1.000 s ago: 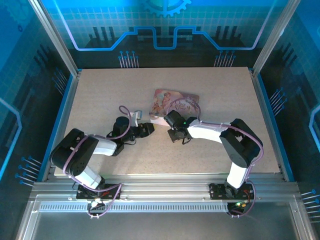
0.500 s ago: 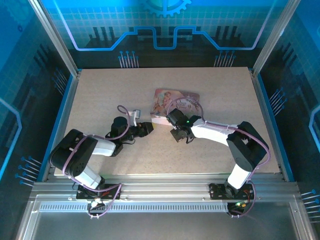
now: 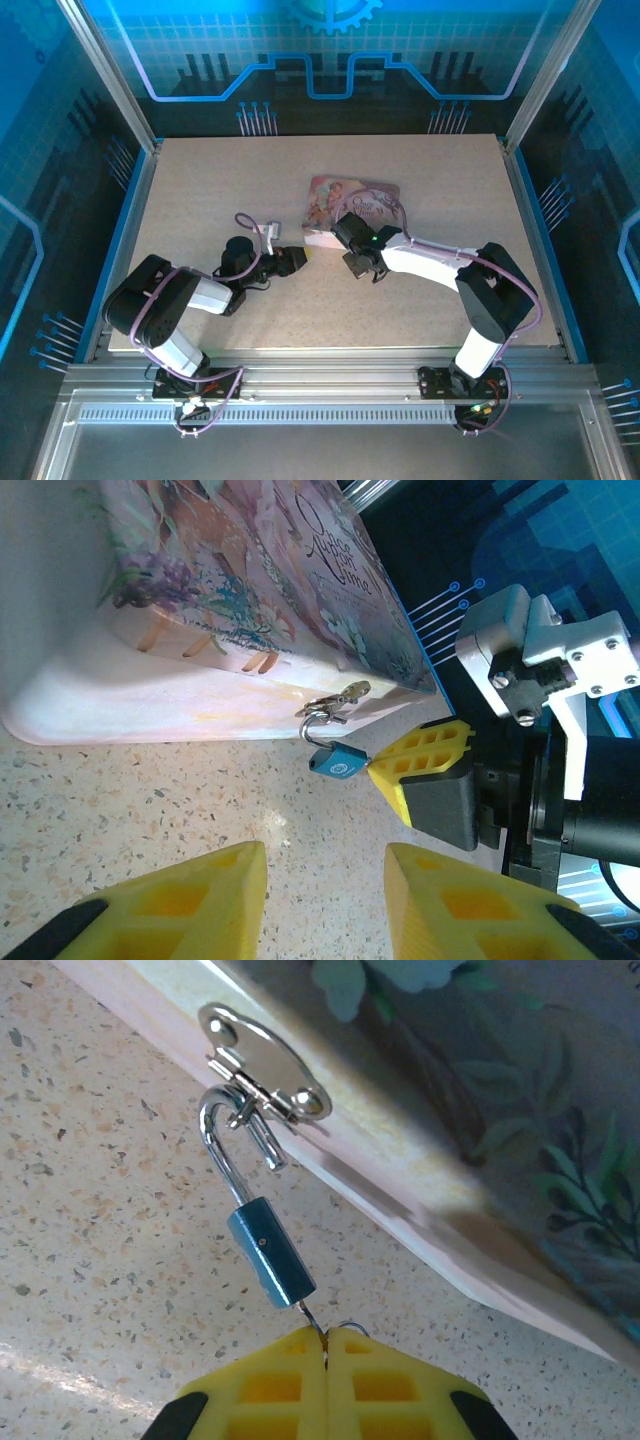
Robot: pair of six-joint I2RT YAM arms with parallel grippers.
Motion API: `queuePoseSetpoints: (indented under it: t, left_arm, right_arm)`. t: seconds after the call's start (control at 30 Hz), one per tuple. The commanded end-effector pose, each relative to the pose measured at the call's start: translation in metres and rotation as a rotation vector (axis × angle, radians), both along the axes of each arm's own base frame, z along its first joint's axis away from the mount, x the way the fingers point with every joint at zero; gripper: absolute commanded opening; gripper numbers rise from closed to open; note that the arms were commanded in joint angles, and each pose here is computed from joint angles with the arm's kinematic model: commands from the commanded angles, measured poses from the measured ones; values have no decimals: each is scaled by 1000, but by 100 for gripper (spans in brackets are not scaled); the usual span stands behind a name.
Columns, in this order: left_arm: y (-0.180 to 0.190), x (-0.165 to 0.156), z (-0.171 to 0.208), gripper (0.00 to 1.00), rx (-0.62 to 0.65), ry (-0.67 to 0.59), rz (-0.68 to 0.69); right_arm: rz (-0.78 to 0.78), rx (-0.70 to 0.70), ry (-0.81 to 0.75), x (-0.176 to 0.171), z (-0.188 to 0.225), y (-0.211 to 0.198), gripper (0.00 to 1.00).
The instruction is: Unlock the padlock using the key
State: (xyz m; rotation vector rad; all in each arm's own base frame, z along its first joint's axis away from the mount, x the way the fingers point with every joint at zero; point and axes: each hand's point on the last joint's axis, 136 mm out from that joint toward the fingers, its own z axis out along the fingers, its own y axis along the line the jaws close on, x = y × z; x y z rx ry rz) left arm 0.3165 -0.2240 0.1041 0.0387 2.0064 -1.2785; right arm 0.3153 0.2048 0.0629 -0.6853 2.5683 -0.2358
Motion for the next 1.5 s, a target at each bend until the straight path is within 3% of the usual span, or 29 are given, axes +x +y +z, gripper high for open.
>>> queuePoseSetpoints:
  t: [0.0,0.47,0.73,0.93,1.23,1.47]
  left_arm:
    - [-1,-3,1,36,-3,-26,-22]
    - [-3,-3,-11,37,5,3,-27]
    - [-2,10,-9,37,-9,-5,8]
    - [20,33,9,38,14,-28,100]
    - [52,82,22,43,30,40,211]
    - [47,123,16,46,-39,96,174]
  right_arm:
    - [-38,1,-36,12,13,0,0]
    - [-57,-40,-72,29,3,6,1]
    - [30,-6,-134,32,8,15,0]
    - [58,-26,-133,34,7,13,0]
    - [76,-51,-145,38,10,8,0]
    - [87,-68,-157,40,14,5,0]
